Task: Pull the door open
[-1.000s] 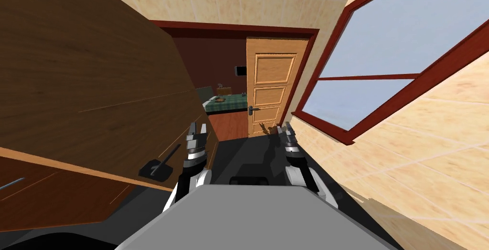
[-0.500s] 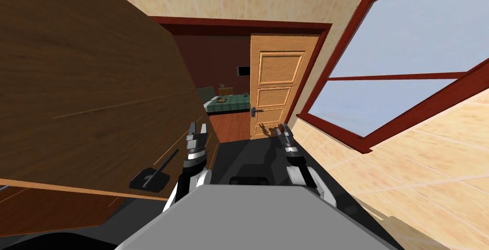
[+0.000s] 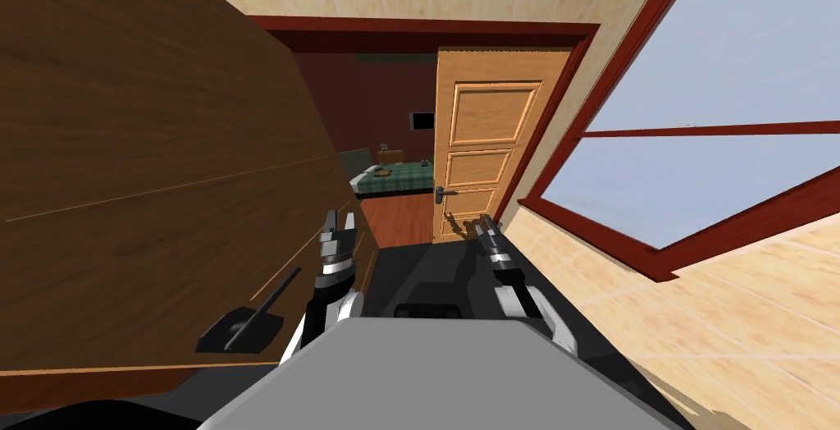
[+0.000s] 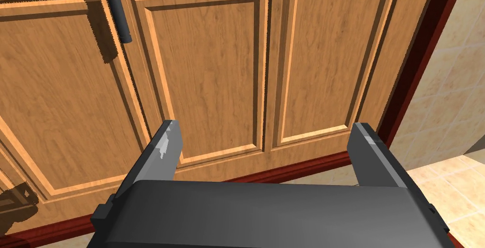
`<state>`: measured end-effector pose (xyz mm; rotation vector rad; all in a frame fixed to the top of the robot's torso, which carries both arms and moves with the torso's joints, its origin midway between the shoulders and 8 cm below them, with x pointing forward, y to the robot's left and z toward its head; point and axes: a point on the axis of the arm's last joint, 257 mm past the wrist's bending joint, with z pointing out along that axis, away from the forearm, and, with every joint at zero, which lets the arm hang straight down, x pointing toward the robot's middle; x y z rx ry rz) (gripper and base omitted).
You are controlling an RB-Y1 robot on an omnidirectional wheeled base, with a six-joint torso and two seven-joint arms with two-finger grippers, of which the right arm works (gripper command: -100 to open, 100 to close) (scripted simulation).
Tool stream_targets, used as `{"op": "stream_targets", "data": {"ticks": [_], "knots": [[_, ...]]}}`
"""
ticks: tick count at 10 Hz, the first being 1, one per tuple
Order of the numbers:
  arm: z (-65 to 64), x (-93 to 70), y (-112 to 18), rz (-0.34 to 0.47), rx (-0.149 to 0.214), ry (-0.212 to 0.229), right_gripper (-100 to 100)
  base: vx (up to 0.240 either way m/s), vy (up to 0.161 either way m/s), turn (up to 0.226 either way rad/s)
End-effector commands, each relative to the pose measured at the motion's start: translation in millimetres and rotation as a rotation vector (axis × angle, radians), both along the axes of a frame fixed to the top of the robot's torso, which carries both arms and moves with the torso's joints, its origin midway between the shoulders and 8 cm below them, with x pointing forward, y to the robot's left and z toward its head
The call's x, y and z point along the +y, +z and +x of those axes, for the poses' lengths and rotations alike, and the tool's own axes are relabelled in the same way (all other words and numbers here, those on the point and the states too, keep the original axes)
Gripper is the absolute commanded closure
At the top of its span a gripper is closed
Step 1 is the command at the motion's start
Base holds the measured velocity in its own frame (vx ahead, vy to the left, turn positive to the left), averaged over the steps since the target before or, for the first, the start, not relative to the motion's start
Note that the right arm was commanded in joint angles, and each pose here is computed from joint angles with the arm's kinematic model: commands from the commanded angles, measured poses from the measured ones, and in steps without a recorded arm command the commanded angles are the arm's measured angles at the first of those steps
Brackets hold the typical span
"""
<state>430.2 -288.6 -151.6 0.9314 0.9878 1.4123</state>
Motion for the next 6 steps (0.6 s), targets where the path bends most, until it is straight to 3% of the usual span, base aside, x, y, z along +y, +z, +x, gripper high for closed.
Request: {"op": "stream_targets", "data": {"ticks": [1, 6], "knots": [[3.1, -4.2, -9.8, -0.002, 0.022, 0.001, -100, 0.111, 0.050, 0.036], [13.6, -25.8, -49.4, -0.012, 0.114, -0.003, -100, 0.130, 0.041, 0.052]]}}
